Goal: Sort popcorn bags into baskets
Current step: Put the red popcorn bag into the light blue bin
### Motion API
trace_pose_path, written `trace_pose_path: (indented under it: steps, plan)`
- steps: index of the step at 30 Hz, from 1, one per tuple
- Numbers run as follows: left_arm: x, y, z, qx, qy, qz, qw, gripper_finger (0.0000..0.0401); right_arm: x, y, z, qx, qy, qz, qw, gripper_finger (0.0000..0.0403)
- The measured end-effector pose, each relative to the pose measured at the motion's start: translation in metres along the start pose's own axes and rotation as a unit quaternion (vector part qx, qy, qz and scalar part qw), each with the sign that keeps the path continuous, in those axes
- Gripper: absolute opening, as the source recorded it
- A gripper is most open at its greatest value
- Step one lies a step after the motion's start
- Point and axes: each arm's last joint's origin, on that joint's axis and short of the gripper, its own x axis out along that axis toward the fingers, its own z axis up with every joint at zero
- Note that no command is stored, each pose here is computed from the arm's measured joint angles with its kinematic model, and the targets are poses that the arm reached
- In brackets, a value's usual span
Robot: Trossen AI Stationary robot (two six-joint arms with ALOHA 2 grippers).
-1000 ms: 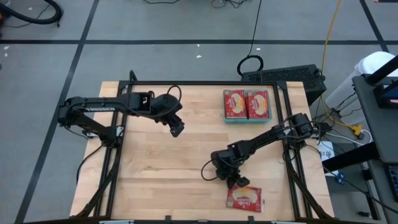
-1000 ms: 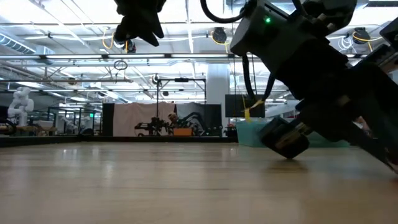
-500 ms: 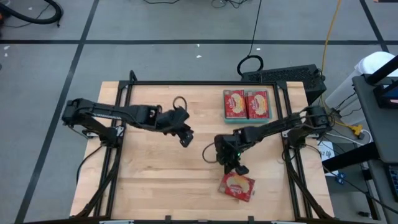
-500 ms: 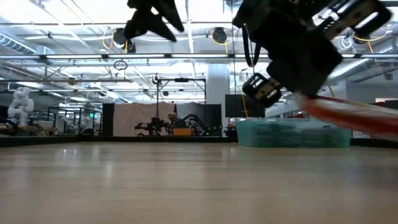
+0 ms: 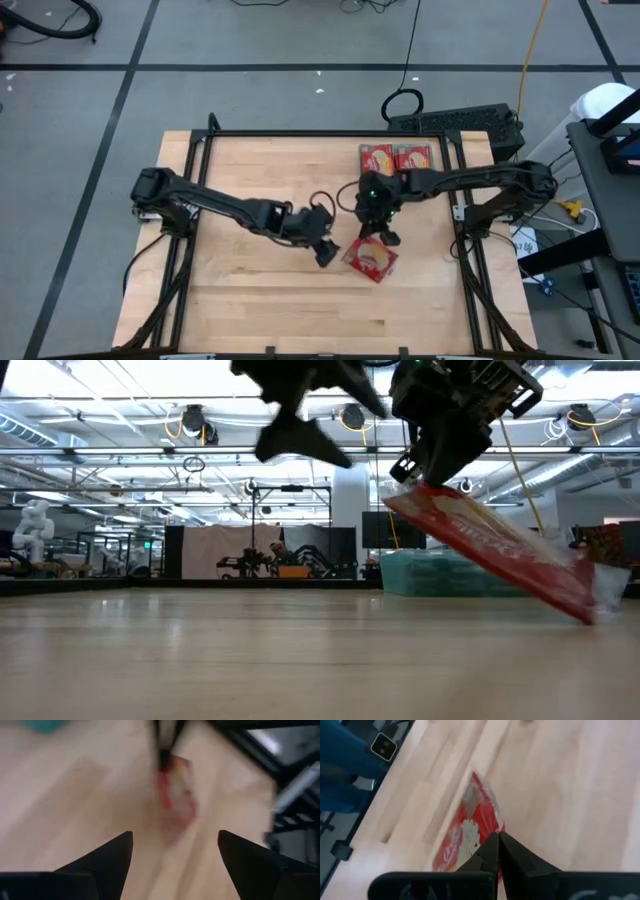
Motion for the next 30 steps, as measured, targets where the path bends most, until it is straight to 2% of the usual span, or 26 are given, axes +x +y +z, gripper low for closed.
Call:
trace_pose_path:
  steps: [3, 6, 13, 16, 21, 22, 26, 30]
  plan:
    - [0.019, -0.002, -0.002, -0.004, -0.01, -0.023, 1.0, 0.0295, -0.012, -0.004, 0.0, -0.001, -0.015, -0.014, 1.0, 0.0]
    - [0.039, 0.006, -0.004, -0.014, -0.012, -0.013, 1.0, 0.0283, -0.019, -0.007, -0.002, 0.007, -0.018, -0.024, 1.0, 0.0]
    - [0.073, 0.017, -0.008, -0.015, -0.024, -0.017, 0.999, 0.0227, -0.027, -0.012, -0.005, 0.021, -0.019, -0.043, 0.999, 0.0]
    - [0.077, 0.019, -0.005, -0.003, -0.044, -0.015, 0.999, 0.0171, -0.028, -0.012, -0.005, 0.031, -0.018, -0.043, 0.998, 0.0]
    - [0.073, 0.025, 0.004, 0.008, -0.058, -0.012, 0.998, 0.0035, -0.028, -0.012, -0.006, 0.07, -0.017, -0.042, 0.997, 0.0]
    - [0.071, 0.026, 0.007, 0.009, -0.055, -0.014, 0.998, 0.0019, -0.028, -0.012, -0.006, 0.075, -0.019, -0.042, 0.996, 0.0]
    - [0.065, 0.033, 0.015, 0.029, -0.042, -0.021, 0.998, 0.0015, -0.03, -0.012, -0.005, 0.116, -0.025, -0.043, 0.992, 0.0]
    - [0.046, 0.039, 0.025, 0.068, -0.02, -0.02, 0.997, 0.0006, -0.038, -0.007, -0.002, 0.152, -0.046, -0.044, 0.986, 0.0005]
